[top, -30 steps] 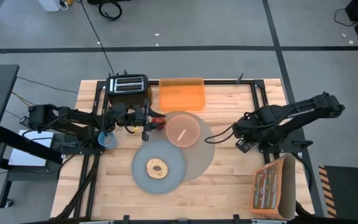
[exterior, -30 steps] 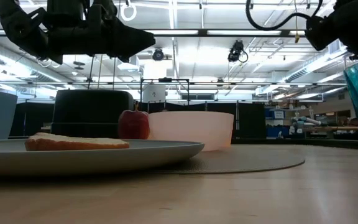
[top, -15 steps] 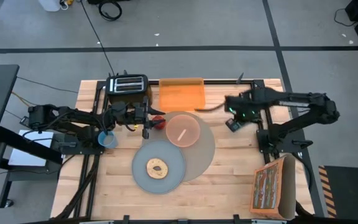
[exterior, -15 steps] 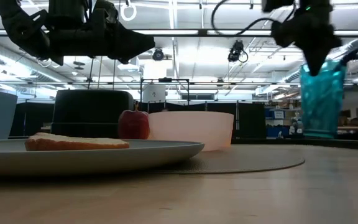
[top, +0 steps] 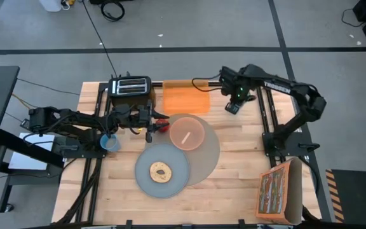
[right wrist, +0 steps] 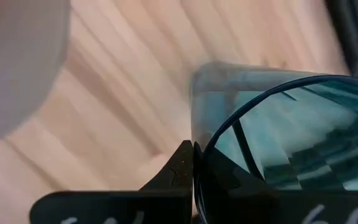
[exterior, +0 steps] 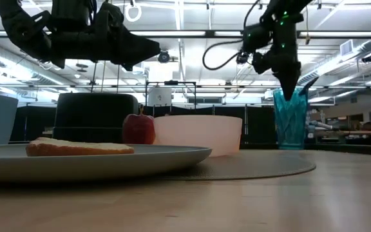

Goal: Arrange a breakfast setting
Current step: Move the dark blue cup to the top right of the table

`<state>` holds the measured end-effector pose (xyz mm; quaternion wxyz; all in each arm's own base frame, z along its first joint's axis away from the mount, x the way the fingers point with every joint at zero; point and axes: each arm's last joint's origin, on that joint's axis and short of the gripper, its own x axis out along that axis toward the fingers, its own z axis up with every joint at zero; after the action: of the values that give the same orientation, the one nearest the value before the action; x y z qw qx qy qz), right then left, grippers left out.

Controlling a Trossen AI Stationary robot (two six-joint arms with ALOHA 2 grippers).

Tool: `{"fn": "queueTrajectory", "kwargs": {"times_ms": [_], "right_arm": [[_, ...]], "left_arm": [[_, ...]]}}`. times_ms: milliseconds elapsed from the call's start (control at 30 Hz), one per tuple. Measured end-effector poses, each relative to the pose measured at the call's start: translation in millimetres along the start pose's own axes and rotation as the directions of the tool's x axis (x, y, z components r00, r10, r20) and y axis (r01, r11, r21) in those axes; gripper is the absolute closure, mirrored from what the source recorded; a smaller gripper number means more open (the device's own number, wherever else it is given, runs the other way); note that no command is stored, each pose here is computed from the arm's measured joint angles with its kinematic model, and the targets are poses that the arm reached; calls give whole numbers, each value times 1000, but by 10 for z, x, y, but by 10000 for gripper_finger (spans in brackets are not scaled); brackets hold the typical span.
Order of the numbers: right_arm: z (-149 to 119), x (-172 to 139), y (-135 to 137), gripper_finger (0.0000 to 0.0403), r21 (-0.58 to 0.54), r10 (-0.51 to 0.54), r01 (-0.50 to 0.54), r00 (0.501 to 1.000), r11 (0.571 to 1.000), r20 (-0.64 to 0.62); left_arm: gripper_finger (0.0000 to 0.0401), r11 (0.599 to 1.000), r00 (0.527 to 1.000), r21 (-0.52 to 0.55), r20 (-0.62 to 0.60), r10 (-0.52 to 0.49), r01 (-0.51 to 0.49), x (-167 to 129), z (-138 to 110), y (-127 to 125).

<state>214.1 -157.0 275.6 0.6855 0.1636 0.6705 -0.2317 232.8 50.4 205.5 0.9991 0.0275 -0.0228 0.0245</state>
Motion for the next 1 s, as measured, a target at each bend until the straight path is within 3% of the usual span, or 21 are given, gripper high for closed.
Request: {"fn": "queueTrajectory", "kwargs": {"times_ms": [133, 267, 533, 800, 1000], "right_arm": [[74, 94, -115, 387, -164, -35, 31, 999, 986, -22], [110, 96, -192, 386, -237, -36, 40, 999, 971, 24], [28, 3, -328, 382, -311, -47, 63, 997, 948, 60], [74, 121, -334, 380, -344, -44, 56, 998, 937, 41], [75, 135, -326, 341, -307, -45, 55, 998, 950, 40]], "left_arm": [[259, 1000, 1000, -8, 9, 0, 0, 0, 9, 0], [259, 1000, 1000, -13, 8, 1, 0, 0, 7, 0], [259, 1000, 1000, -11, 2, 0, 0, 0, 2, 0], [259, 1000, 1000, -11, 8, 1, 0, 0, 8, 0], [259, 1000, 1000, -8, 16, 2, -2, 0, 15, 3]]}}
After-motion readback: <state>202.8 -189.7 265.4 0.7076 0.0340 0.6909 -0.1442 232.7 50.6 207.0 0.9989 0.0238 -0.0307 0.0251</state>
